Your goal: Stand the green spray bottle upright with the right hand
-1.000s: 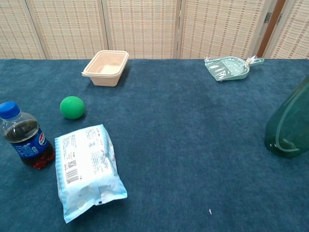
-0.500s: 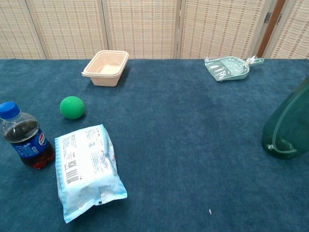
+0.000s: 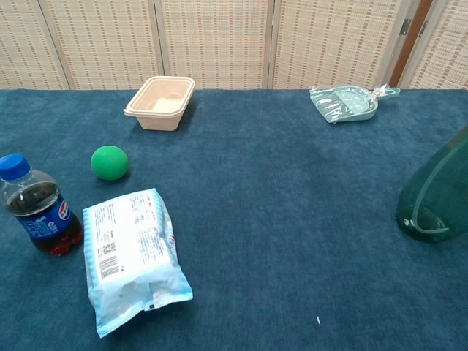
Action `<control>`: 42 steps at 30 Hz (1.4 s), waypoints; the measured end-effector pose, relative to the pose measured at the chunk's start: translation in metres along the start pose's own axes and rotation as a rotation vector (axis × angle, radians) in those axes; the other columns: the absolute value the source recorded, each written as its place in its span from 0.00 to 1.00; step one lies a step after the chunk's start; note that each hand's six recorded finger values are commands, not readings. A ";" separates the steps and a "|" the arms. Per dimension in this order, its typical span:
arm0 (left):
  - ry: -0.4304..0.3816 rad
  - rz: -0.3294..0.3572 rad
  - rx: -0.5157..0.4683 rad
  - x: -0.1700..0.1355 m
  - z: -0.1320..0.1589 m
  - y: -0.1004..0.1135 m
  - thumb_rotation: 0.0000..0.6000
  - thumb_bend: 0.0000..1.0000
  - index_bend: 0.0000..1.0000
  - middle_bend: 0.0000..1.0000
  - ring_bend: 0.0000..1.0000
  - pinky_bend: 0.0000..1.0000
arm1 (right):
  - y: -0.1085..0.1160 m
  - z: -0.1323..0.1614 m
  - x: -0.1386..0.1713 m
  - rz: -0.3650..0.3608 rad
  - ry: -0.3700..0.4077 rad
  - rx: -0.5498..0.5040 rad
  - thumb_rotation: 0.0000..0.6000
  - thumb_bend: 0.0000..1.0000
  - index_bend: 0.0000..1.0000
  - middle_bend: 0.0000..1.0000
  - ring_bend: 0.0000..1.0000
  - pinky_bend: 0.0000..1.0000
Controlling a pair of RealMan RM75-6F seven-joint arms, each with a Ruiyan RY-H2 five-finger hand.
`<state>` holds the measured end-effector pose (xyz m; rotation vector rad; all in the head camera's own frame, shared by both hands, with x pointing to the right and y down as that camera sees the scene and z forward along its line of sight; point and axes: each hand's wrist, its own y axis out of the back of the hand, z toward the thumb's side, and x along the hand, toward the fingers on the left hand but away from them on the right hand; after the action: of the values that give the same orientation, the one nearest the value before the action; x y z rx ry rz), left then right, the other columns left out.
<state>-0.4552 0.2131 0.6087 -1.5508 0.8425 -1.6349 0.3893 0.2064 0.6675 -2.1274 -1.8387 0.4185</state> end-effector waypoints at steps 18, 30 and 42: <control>0.005 -0.006 0.006 0.000 0.000 -0.001 1.00 0.70 0.00 0.00 0.00 0.00 | 0.006 -0.002 0.002 -0.028 -0.007 0.010 1.00 0.23 0.43 0.54 0.49 0.47; 0.004 -0.004 0.005 -0.001 0.000 0.000 1.00 0.70 0.00 0.00 0.00 0.00 | 0.009 -0.002 0.008 -0.034 -0.013 0.002 1.00 0.22 0.43 0.52 0.48 0.47; 0.009 -0.005 0.003 -0.002 -0.002 -0.001 1.00 0.70 0.00 0.00 0.00 0.00 | 0.012 -0.001 0.009 -0.040 -0.008 0.003 1.00 0.22 0.43 0.51 0.47 0.47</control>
<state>-0.4570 0.2152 0.6091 -1.5459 0.8406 -1.6469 0.4012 0.2137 0.6633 -2.0861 -1.8803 0.4200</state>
